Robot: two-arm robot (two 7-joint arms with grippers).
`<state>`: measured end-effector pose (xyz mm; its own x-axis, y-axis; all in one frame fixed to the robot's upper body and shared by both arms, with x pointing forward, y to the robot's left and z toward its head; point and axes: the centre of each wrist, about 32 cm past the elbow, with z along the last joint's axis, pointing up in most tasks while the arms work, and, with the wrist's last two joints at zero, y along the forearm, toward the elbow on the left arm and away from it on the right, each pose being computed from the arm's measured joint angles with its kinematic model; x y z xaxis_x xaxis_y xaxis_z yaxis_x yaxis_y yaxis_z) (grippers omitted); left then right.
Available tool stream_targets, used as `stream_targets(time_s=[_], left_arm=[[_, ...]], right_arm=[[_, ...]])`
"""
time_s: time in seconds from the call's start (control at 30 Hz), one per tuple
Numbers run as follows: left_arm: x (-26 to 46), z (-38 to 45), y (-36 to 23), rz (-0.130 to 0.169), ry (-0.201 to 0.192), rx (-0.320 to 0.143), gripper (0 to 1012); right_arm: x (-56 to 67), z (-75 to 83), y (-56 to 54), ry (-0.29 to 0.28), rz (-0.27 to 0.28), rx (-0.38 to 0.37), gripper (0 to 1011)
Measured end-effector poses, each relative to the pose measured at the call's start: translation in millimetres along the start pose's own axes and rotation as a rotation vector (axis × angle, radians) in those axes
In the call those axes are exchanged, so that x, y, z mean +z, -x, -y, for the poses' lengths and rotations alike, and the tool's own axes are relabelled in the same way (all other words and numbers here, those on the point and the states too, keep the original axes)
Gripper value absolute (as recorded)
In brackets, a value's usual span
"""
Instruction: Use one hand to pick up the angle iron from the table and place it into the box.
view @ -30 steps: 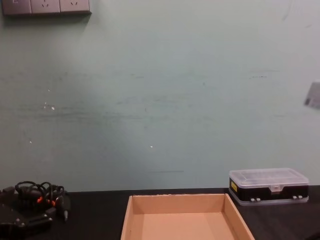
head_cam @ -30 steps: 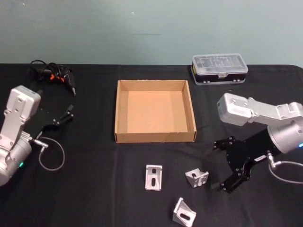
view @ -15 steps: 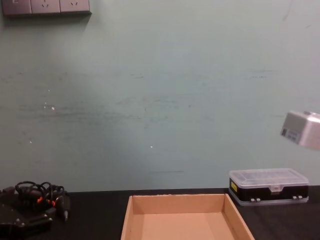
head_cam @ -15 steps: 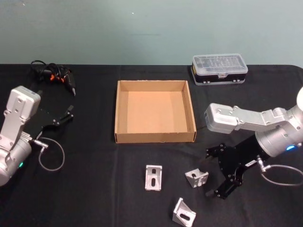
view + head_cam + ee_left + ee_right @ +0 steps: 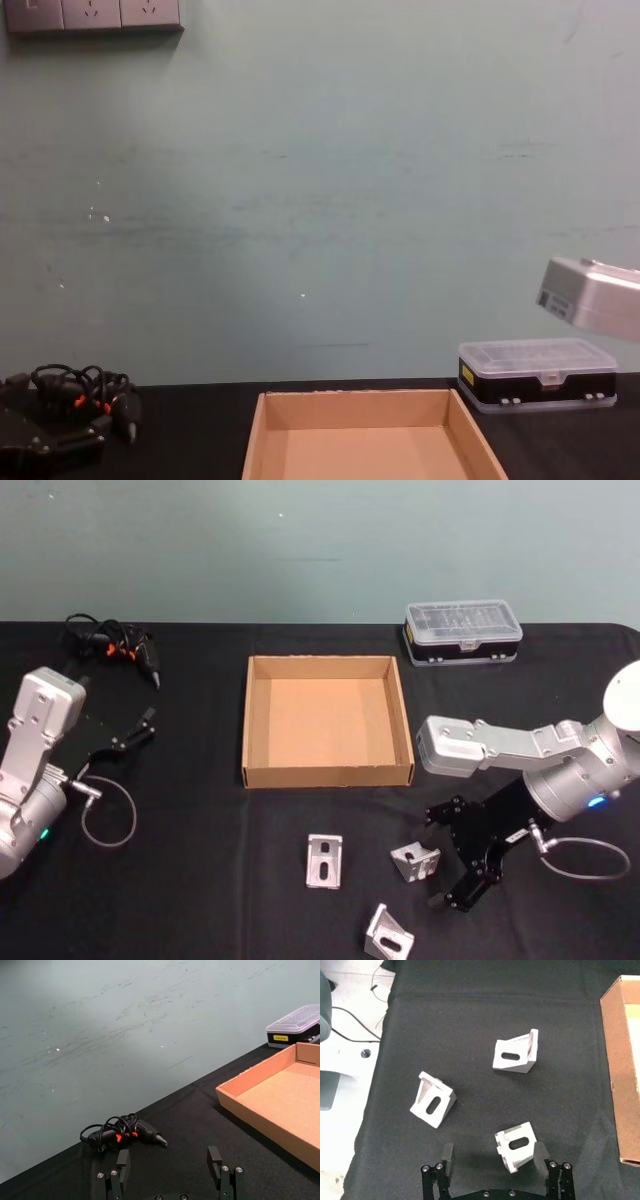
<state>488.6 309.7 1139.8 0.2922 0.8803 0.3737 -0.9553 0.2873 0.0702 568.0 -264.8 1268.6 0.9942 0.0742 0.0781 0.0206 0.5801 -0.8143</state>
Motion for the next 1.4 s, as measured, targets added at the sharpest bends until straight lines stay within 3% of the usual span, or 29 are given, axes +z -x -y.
stream_targets(time_s=[0.23,0.4,0.8,0.83,1.17,1.3,1.4], left_arm=[[0.0,0.0,0.0,0.0,0.0,0.0,1011],[0.0,0.0,0.0,0.0,0.0,0.0,1011],[0.0,0.0,0.0,0.0,0.0,0.0,1011],[0.0,0.0,0.0,0.0,0.0,0.0,1011],[0.0,0.0,0.0,0.0,0.0,0.0,1011],[0.0,0.0,0.0,0.0,0.0,0.0,1011],[0.0,0.0,0.0,0.0,0.0,0.0,1011]], right_arm=[[-0.9,-2.4,-2.7,-0.005,0.003,0.0,995],[-2.6,-4.1,-3.7,-0.009,-0.003,-0.007,907],[-4.1,-5.9,-4.1,-0.016,-0.011,-0.018,565],[-4.3,-6.1,-3.9,-0.017,-0.011,-0.019,494],[-7.2,-9.7,-3.5,-0.021,-0.014,-0.013,171],[-7.9,-11.2,-3.3,-0.021,-0.014,-0.01,82],[-8.1,-11.3,-2.9,-0.021,-0.014,-0.01,78]])
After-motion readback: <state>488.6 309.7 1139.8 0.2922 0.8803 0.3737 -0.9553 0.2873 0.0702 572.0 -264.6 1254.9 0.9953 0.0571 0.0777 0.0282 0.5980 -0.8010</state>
